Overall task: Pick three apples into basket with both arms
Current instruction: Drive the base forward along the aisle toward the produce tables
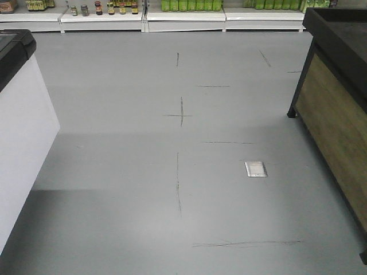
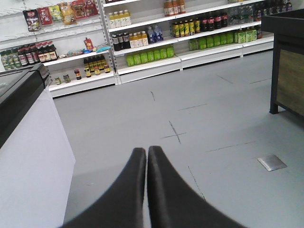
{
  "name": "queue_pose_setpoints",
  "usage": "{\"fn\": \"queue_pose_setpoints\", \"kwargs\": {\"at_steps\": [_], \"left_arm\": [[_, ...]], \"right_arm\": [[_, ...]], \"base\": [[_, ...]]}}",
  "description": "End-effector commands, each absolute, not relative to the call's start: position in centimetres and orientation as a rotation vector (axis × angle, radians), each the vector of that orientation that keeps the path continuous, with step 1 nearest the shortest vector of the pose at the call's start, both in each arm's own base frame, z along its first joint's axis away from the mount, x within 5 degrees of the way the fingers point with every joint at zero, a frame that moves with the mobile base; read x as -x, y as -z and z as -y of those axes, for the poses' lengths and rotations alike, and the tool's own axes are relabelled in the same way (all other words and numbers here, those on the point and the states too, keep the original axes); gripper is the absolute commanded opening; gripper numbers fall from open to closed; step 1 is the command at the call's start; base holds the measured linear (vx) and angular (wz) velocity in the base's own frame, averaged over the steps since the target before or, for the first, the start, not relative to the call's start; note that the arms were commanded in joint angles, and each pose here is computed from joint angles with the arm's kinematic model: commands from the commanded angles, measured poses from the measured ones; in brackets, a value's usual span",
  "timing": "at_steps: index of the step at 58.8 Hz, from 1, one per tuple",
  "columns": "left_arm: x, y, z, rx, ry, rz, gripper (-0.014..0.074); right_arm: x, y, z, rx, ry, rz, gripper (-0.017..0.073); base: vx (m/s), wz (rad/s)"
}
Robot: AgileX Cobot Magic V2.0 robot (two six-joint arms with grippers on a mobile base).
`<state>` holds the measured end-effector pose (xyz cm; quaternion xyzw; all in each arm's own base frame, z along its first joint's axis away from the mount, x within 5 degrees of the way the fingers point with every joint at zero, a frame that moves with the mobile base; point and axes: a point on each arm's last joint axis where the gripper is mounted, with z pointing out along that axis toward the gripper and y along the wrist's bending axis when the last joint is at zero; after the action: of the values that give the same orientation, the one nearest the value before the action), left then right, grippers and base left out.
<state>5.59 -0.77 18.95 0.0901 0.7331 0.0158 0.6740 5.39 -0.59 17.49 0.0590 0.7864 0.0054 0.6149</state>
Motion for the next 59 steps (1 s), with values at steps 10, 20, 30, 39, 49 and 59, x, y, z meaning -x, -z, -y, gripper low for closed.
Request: {"fn": "queue_pose_setpoints", "kwargs": {"at_steps": [10,20,30,39,49,59], "left_arm": [[-5.42,-20.44,0.62,-0.169,-0.036,-1.554,0.0002],[-5.42,-20.44,0.62,-0.169,-0.036,-1.554,0.0002],[-5.42,-20.44,0.62,-0.169,-0.036,-1.554,0.0002],[-5.42,-20.44,0.62,-0.169,-0.036,-1.554,0.0002],[-5.42,-20.44,0.62,-0.169,-0.036,-1.554,0.0002],[-5.42,-20.44,0.62,-0.169,-0.036,-1.554,0.0002]], "right_arm": [[-5.54,-17.84,0.51,-0.112,-0.009,-1.749,-0.0005],[-5.54,-17.84,0.51,-0.112,-0.009,-1.749,-0.0005],[-5.54,-17.84,0.51,-0.112,-0.009,-1.749,-0.0005],[-5.54,-17.84,0.51,-0.112,-0.009,-1.749,-0.0005],[-5.54,-17.84,0.51,-0.112,-0.009,-1.749,-0.0005],[-5.54,-17.84,0.51,-0.112,-0.009,-1.749,-0.0005]], "base": [[0.02,0.02],[0.03,0.05],[0.04,0.08],[0.04,0.08],[0.04,0.05],[0.04,0.05]]}}
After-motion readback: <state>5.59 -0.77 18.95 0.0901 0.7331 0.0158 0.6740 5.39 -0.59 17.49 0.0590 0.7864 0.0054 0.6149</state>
